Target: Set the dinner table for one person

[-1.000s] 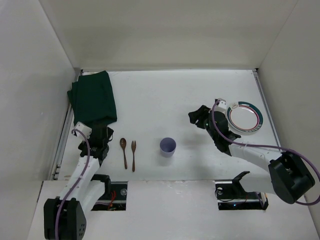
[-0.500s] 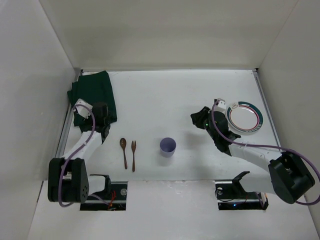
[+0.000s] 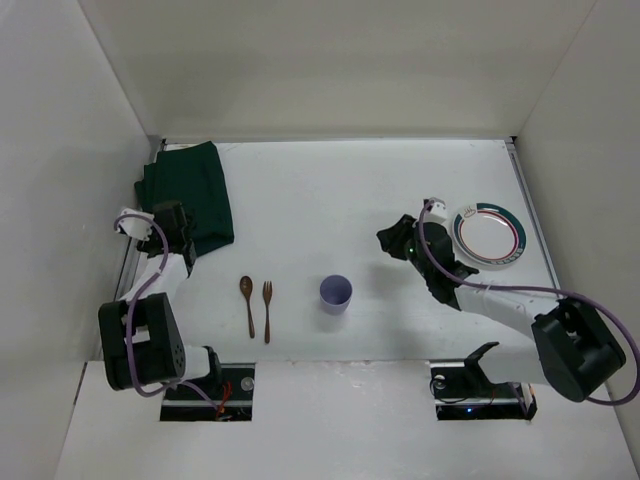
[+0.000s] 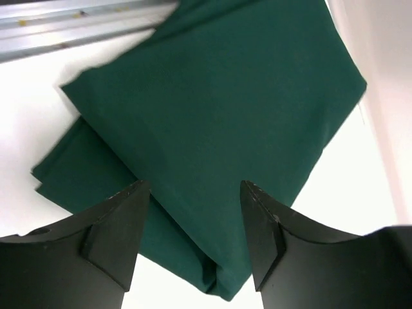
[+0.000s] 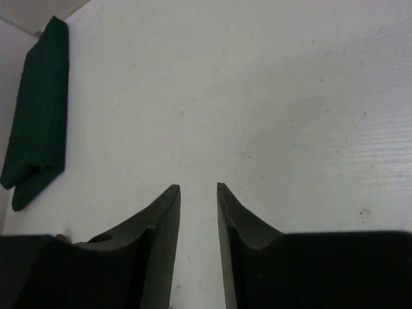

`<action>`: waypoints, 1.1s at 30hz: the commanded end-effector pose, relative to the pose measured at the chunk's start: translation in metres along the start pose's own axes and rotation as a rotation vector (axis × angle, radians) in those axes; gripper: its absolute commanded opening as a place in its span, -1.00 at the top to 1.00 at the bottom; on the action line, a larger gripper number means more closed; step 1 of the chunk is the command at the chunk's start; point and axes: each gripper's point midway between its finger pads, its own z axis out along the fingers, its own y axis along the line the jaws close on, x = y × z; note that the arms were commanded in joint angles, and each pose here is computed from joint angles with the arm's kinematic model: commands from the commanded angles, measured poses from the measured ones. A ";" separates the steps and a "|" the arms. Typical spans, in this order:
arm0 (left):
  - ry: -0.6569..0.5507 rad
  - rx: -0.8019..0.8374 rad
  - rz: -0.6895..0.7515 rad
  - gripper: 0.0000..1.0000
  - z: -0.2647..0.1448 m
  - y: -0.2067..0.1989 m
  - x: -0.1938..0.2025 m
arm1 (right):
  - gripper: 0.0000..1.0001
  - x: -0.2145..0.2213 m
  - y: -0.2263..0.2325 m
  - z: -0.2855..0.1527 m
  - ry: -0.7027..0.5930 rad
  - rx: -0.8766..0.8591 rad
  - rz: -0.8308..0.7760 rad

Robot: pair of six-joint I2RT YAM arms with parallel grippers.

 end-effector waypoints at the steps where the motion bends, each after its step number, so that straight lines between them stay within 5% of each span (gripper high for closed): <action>1: 0.000 -0.020 -0.050 -0.14 0.005 0.005 -0.008 | 0.29 -0.011 0.021 0.004 -0.017 -0.062 0.000; 14: 0.076 -0.103 -0.071 0.08 0.048 0.015 0.004 | 0.28 -0.006 0.028 0.004 0.009 -0.088 -0.008; 20: 0.068 -0.094 -0.033 0.63 0.058 0.006 0.004 | 0.28 -0.001 0.033 0.006 0.024 -0.100 -0.018; 26: 0.092 -0.092 -0.031 0.82 0.065 0.005 0.016 | 0.27 -0.002 0.034 0.004 0.020 -0.105 -0.020; 33: 0.067 0.113 0.017 0.98 0.034 -0.079 0.014 | 0.19 0.000 0.032 0.006 0.024 -0.096 -0.020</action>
